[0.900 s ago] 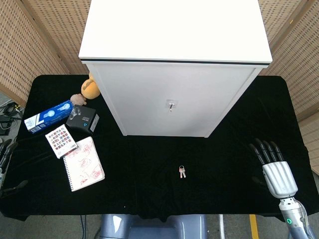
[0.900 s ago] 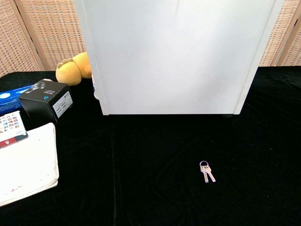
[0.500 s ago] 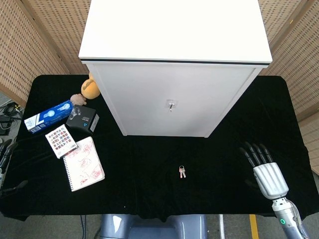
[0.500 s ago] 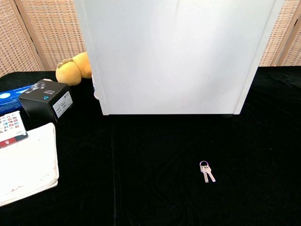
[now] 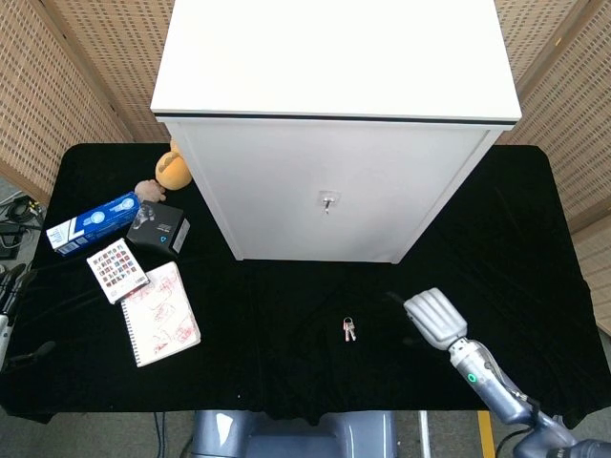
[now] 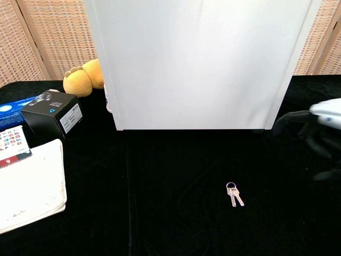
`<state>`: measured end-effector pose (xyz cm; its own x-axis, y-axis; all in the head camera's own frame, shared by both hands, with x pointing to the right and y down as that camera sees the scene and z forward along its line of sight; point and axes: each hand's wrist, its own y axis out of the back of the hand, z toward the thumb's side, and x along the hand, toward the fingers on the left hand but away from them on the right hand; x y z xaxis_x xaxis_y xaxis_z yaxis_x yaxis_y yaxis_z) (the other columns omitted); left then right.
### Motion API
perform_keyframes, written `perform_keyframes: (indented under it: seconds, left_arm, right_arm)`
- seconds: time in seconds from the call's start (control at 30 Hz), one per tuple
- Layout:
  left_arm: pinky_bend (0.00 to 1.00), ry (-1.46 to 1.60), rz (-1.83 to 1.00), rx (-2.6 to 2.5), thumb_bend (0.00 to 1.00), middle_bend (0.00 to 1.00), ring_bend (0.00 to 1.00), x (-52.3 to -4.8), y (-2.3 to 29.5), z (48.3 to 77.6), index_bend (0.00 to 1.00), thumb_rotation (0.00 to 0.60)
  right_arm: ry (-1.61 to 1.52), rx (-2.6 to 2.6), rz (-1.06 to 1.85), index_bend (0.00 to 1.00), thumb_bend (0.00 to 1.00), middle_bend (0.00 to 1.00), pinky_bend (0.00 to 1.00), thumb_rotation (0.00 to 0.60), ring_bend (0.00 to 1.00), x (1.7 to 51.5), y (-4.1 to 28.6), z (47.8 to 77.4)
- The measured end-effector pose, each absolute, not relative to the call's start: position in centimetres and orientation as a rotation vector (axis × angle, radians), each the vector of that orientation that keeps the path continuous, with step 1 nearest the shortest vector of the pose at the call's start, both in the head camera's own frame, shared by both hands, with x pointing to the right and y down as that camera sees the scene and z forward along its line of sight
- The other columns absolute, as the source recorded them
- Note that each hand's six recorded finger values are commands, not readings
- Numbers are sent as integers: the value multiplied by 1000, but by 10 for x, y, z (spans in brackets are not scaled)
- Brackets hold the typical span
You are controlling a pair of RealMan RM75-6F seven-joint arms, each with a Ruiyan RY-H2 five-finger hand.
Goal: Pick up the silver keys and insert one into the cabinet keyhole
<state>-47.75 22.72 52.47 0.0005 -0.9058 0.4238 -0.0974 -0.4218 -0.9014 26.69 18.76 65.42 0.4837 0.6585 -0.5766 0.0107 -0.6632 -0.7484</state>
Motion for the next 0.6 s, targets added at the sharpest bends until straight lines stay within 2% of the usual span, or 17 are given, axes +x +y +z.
perform_keyframes:
  seconds: [0.13,0.4,0.6]
  left_arm:
    - [0,1051,-1517,-1589,0,0,0,-479,225,530,0,600]
    - [0,1044,-1542,-1582,0,0,0,-481,223,536,0,600]
    - [0,1042,-1552,-1582,0,0,0,-483,222,539,0,600]
  right_arm:
    - [-566,-2101,1239,433,404,965,1000,600,993,246,176,670]
    - [-563,-2154,1350,472,411,1000,1000,600,1000,207,166,700]
    - [-549,-2161,1441,503,529,1000,1000,600,1000,184,167,720]
